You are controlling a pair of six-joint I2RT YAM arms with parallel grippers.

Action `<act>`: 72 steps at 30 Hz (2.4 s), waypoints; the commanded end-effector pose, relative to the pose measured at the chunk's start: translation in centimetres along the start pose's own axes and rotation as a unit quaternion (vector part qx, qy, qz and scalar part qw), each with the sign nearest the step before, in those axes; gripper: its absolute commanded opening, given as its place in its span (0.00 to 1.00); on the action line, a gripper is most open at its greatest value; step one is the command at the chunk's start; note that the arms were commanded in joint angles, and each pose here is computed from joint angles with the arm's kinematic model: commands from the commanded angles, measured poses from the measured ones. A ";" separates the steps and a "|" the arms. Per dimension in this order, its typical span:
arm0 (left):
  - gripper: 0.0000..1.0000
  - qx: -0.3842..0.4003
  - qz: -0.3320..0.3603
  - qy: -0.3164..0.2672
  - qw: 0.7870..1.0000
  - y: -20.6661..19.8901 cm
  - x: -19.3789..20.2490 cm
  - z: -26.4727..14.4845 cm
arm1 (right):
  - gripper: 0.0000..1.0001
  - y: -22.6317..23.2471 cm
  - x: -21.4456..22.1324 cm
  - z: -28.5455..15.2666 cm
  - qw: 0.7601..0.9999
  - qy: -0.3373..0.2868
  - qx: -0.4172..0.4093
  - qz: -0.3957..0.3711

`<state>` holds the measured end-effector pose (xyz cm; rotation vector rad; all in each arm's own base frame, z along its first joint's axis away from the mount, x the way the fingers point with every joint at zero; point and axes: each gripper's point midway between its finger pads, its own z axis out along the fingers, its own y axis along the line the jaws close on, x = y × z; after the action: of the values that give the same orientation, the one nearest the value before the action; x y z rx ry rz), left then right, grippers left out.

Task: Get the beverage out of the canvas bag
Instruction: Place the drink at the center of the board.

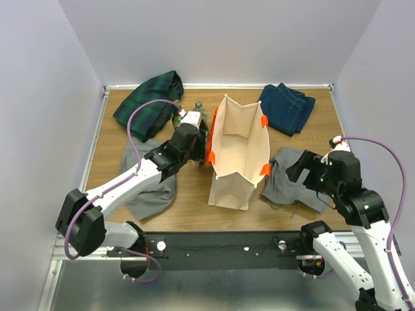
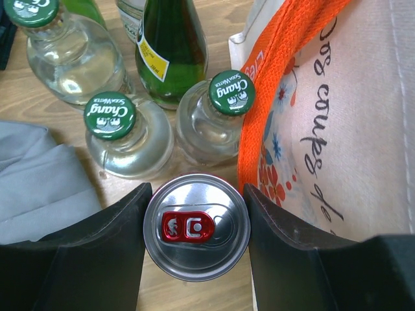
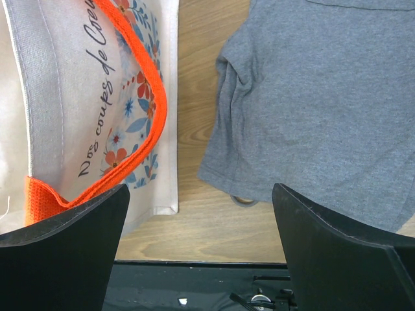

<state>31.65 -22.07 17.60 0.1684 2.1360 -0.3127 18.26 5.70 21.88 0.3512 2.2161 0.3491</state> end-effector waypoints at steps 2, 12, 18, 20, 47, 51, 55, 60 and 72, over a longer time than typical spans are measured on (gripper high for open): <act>0.00 -0.014 -0.006 -0.048 0.999 0.2 -1.8 1.4 | 1.00 0.0 -0.3 0.1 1.000 -0.012 -0.001 -0.002; 0.00 -0.031 0.001 -0.036 0.999 0.8 -0.4 2.8 | 1.00 -0.2 -0.2 0.3 1.000 -0.010 0.003 -0.002; 0.00 -0.035 0.006 -0.025 0.999 0.9 0.5 3.3 | 1.00 -0.1 -0.2 0.3 1.000 -0.009 0.003 -0.002; 0.00 -0.035 0.006 -0.023 0.999 0.9 0.7 3.4 | 1.00 -0.1 -0.3 0.3 1.000 -0.009 0.003 -0.002; 0.58 -0.038 0.002 -0.004 0.999 1.5 2.2 2.8 | 1.00 -0.1 -0.2 0.4 1.000 -0.008 0.001 -0.004; 0.62 -0.041 0.002 -0.005 0.999 1.8 2.3 2.2 | 1.00 0.0 -0.2 0.3 1.000 -0.008 0.000 -0.004; 0.66 -0.044 0.003 -0.007 0.999 2.1 2.1 1.8 | 1.00 0.0 -0.2 0.3 1.000 -0.007 -0.001 -0.004; 0.71 -0.044 0.006 -0.006 0.999 2.1 2.2 1.8 | 1.00 0.0 -0.2 0.3 1.000 -0.009 -0.002 -0.004; 0.74 -0.053 0.010 -0.008 0.999 2.5 2.0 1.5 | 1.00 0.0 -0.2 0.1 1.000 -0.013 -0.005 -0.003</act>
<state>31.93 -21.00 13.48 0.1630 2.1693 -0.2201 18.21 5.69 21.84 0.3510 2.2142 0.3499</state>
